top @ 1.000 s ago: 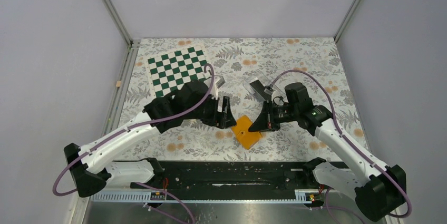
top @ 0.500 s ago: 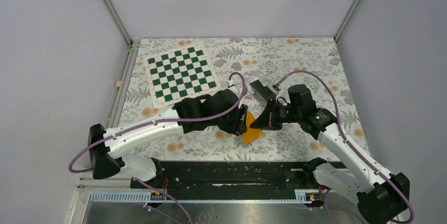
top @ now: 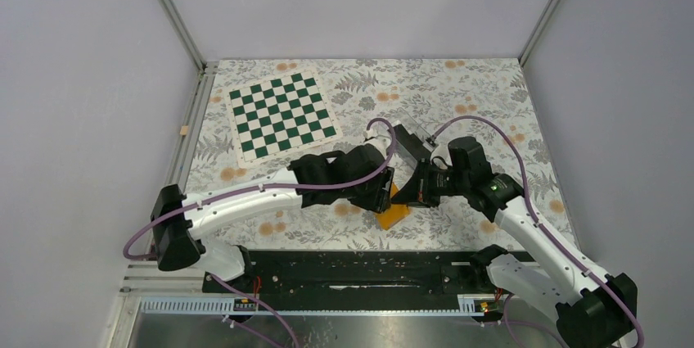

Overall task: Put the credit cards into the card holder
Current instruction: Open the card holder at the center of the board.

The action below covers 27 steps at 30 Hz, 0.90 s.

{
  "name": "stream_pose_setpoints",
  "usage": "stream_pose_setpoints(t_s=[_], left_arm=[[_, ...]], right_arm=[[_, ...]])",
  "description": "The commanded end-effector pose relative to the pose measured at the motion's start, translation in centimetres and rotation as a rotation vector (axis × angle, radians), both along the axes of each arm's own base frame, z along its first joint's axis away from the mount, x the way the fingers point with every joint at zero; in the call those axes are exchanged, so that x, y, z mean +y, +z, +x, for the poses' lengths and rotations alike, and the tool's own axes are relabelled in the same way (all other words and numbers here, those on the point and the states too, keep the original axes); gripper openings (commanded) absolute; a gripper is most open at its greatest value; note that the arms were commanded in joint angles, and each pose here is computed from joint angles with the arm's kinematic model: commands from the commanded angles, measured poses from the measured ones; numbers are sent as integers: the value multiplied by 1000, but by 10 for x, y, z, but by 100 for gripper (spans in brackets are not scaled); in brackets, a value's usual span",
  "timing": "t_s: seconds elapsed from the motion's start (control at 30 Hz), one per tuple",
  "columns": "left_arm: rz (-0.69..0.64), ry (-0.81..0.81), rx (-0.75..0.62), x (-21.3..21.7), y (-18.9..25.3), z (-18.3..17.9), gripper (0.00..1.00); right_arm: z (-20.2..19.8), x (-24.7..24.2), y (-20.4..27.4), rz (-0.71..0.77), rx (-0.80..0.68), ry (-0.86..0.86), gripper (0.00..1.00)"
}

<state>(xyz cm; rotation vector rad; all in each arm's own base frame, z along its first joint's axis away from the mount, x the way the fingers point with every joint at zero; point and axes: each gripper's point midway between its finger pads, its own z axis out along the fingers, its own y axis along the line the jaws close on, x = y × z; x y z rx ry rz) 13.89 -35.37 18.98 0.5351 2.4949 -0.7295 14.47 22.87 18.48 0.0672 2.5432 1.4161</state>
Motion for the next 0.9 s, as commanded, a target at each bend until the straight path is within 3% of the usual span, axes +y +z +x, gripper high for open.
stream_pose_setpoints(t_s=[0.0, 0.5, 0.67, 0.87], left_arm=[[-16, 14, -21, -14, 4, 5, 46], [256, 241, -19, 33, -48, 21, 21], [300, 316, 9, 52, -63, 21, 15], [254, 387, 87, 70, -74, 19, 11]], right_arm=[[1, 3, 12, 34, -41, 3, 0], [1, 0, 12, 12, -51, -5, 0], [1, -1, 15, 5, -65, -2, 0], [2, -1, 17, 4, -80, 3, 0]])
